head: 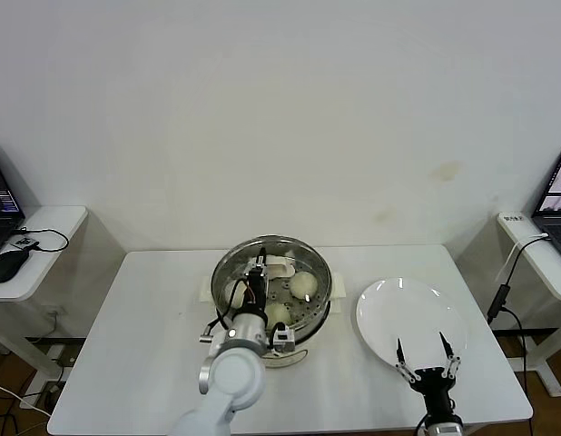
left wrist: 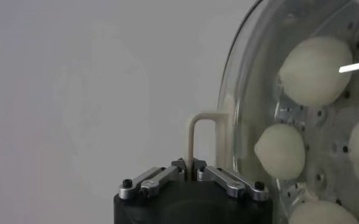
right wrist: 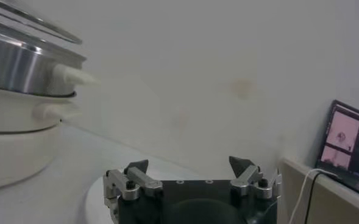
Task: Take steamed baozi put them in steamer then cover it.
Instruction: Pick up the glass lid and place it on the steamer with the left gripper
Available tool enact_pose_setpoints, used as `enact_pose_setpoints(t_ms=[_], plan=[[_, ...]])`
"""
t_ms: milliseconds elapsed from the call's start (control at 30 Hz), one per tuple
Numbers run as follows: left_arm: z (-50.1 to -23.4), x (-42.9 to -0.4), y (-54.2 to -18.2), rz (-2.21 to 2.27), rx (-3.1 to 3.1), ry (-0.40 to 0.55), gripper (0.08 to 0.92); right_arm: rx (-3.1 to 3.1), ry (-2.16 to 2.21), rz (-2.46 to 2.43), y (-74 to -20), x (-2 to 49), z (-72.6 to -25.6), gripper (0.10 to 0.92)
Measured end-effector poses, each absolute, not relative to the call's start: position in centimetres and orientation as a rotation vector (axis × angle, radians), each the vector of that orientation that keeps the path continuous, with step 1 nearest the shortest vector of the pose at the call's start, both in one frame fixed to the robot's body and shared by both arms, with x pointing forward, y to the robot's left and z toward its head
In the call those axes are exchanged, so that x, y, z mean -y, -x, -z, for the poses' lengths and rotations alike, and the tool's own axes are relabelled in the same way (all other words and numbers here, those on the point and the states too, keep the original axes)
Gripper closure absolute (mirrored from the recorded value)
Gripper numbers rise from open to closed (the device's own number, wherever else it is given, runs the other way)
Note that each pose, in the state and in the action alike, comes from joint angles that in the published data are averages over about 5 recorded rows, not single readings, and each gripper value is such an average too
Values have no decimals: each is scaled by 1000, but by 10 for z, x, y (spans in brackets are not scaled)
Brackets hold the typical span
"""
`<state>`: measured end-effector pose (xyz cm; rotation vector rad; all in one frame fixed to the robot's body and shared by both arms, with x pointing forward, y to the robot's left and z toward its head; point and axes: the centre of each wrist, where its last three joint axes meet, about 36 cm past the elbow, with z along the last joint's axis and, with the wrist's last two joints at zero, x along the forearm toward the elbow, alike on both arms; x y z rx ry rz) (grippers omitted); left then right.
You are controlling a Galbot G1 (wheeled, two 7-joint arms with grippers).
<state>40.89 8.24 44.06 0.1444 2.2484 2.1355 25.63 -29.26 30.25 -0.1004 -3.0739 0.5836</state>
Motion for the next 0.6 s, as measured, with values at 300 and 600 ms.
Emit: enact_pose_setpoints(t_ms=[300,600], plan=[[-435,-76,-410,-2148,-2247,-154,861,3075,86,-584,-256,291,-301,199],[-432,-72,-415,-2153,-2247,-153,861,3074,77,-587,-253,290,-301,199]])
